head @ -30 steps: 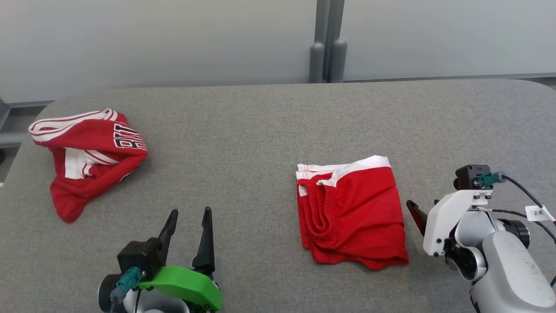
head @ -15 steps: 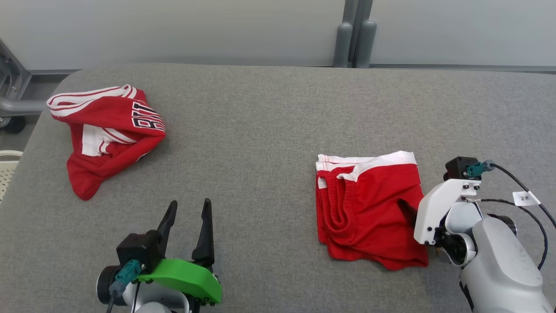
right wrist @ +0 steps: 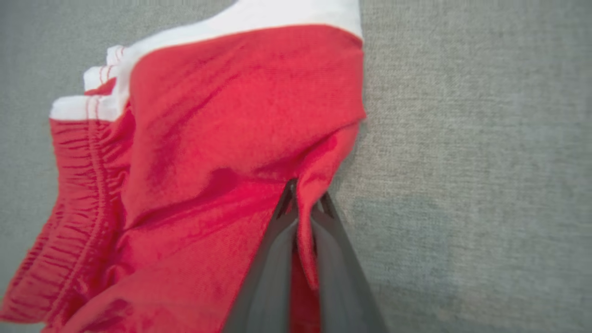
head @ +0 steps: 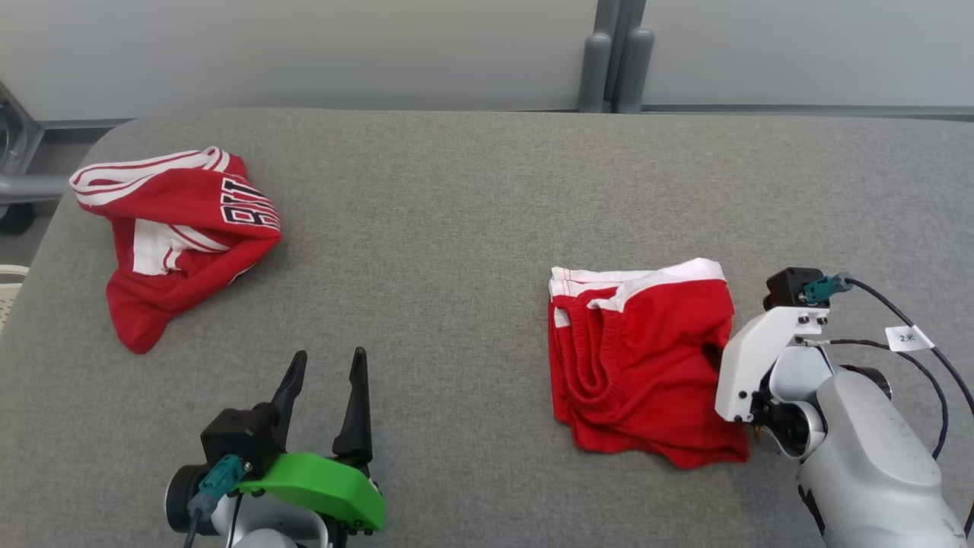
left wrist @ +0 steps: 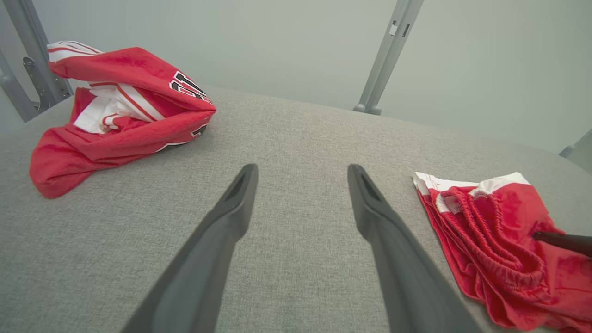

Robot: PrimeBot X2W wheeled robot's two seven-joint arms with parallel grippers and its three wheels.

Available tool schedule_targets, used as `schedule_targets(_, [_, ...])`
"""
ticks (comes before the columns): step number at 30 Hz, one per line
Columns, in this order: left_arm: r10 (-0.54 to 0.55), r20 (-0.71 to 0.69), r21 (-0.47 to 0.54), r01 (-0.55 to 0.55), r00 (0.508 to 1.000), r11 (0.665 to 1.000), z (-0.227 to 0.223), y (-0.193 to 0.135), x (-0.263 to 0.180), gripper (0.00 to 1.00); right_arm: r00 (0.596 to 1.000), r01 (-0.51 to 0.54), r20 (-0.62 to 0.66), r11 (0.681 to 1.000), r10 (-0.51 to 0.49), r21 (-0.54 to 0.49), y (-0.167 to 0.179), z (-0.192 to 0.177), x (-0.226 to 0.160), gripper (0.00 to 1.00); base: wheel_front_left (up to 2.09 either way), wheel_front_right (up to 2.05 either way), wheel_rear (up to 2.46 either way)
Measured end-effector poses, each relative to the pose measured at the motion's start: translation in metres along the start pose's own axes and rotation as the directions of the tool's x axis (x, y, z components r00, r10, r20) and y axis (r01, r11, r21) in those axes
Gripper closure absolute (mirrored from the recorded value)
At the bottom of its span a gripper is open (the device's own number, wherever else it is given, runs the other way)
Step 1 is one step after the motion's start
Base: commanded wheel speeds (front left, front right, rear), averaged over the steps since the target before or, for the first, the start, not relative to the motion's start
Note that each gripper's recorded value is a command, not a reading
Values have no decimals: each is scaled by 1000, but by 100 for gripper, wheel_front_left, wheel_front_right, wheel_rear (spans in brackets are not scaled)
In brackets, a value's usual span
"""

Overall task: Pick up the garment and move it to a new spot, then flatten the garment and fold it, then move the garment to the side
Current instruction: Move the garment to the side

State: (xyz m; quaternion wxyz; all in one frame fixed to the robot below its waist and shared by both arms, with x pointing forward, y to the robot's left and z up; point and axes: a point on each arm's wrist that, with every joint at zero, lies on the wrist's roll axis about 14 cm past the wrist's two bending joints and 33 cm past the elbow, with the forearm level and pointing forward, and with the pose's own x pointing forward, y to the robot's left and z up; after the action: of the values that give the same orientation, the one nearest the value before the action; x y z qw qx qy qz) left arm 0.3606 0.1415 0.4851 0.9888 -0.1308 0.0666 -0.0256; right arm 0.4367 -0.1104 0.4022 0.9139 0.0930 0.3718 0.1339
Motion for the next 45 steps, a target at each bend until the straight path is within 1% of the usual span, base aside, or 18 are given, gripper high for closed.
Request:
schedule_targets(3, [-16,-2,4,16,1000,1000,0,-4,2,0,999,17,29,1000,-16,-18,-8,6,-4,100,0,0,0])
schedule_targets(9, [-70,-8,5,70,997,998,-2,-22,10,0,994,78,77,996,-74,-48,-35,17,-18,100,0,0,0])
schedule_targets(16, [-182,-21,2,183,983,983,-6,-59,26,0,973,181,151,983,-174,-37,-78,39,-45,100,0,0,0])
schedule_targets(19, [-239,-32,2,239,971,971,-10,-78,33,0,961,220,176,975,-213,-19,-94,46,-58,100,0,0,0])
schedule_targets(20, [-275,-39,2,276,961,961,-12,-90,38,0,953,244,189,970,-238,-8,-104,50,-66,100,0,0,0])
schedule_targets(27, [-409,-72,10,410,910,912,-22,-137,53,0,916,328,239,945,-322,18,-136,65,-95,100,0,0,0])
schedule_targets(28, [-409,-72,10,410,910,912,-22,-137,53,0,916,328,239,945,-322,18,-136,65,-95,100,0,0,0])
schedule_targets(33, [-475,-102,11,478,874,878,-32,-160,61,0,894,370,257,928,-368,39,-154,69,-107,100,0,0,0])
schedule_targets(39, [-508,-134,-8,512,851,859,-44,-171,70,0,874,411,254,909,-414,68,-175,64,-107,100,0,0,0])
schedule_targets(43, [-506,-144,-10,510,851,860,-48,-169,75,0,859,449,247,892,-449,61,-191,62,-107,100,0,0,0])
schedule_targets(45, [-501,-145,-4,506,853,863,-47,-166,76,0,843,477,258,878,-472,48,-202,67,-111,100,0,0,0])
